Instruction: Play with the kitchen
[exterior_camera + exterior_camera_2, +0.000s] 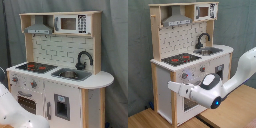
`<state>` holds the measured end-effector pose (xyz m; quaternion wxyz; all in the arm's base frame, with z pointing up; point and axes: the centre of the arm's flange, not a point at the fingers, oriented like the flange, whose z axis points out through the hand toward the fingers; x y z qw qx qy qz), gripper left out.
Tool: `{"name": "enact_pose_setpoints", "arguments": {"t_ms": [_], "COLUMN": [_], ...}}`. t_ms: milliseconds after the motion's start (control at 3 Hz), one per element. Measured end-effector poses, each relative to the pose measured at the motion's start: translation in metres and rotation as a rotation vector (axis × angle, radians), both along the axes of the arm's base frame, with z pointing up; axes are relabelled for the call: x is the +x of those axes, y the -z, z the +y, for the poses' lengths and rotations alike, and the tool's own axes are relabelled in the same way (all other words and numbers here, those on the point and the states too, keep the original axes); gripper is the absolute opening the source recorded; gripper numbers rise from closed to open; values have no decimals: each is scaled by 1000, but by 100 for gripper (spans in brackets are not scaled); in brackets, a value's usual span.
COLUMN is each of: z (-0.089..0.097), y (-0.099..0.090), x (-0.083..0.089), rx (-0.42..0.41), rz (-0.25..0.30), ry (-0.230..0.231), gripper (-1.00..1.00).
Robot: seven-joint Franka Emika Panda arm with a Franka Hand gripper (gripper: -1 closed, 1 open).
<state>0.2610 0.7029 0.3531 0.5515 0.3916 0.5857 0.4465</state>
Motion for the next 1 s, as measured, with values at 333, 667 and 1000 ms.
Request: {"name": "enact_pose_setpoints", "arguments": {"t_ms": [333, 667, 1000], "z": [-6, -13, -21], "y": [12, 24, 35], "x": [2, 5, 10], "rx": [86, 166, 246], "rz": [7, 17, 31], "ry": [-17, -32, -45], "gripper": [100, 100, 100]}}
